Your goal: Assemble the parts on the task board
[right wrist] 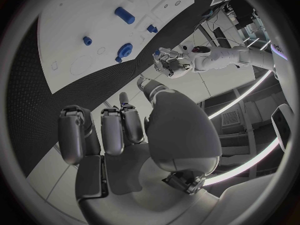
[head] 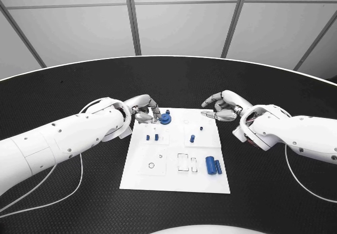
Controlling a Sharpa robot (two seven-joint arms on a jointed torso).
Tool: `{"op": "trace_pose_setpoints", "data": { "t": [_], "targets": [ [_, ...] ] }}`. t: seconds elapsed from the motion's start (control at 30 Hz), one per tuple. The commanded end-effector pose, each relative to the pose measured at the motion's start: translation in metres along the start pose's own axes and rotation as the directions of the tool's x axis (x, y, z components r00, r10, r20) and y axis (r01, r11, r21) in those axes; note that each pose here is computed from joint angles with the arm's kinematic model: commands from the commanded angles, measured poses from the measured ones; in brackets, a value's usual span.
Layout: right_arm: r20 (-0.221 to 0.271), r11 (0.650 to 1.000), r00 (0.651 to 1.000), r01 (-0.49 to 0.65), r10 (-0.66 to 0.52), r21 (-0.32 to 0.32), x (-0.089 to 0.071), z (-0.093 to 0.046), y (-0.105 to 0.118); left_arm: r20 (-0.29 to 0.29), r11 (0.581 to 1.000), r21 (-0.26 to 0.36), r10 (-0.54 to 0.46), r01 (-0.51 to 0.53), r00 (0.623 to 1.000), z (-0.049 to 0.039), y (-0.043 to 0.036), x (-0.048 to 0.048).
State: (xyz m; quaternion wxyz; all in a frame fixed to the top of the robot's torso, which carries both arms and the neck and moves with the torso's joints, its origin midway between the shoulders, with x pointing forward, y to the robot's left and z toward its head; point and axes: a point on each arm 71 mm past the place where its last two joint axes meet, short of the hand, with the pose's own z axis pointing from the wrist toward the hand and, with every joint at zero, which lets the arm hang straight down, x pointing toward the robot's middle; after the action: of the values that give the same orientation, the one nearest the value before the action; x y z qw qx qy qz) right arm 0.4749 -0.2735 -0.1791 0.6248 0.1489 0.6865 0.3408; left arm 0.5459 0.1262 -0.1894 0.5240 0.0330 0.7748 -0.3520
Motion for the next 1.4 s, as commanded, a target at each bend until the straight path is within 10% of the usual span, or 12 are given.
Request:
{"op": "trace_pose_setpoints", "data": {
  "t": [0.03, 1.4],
  "targets": [
    [0.000, 1.000, 1.000, 0.000, 0.000, 0.000, 0.000, 0.000, 0.000, 0.014, 1.000, 0.004, -0.008, 0.008, 1.000, 0.0016, 0.0040, -0.0014],
    [-0.003, 1.000, 1.000, -0.002, 0.002, -0.004, 0.001, -0.001, 0.002, 0.018, 0.994, -0.006, -0.105, 0.106, 0.994, 0.0055, 0.0439, 0.0271]
  ]
}}
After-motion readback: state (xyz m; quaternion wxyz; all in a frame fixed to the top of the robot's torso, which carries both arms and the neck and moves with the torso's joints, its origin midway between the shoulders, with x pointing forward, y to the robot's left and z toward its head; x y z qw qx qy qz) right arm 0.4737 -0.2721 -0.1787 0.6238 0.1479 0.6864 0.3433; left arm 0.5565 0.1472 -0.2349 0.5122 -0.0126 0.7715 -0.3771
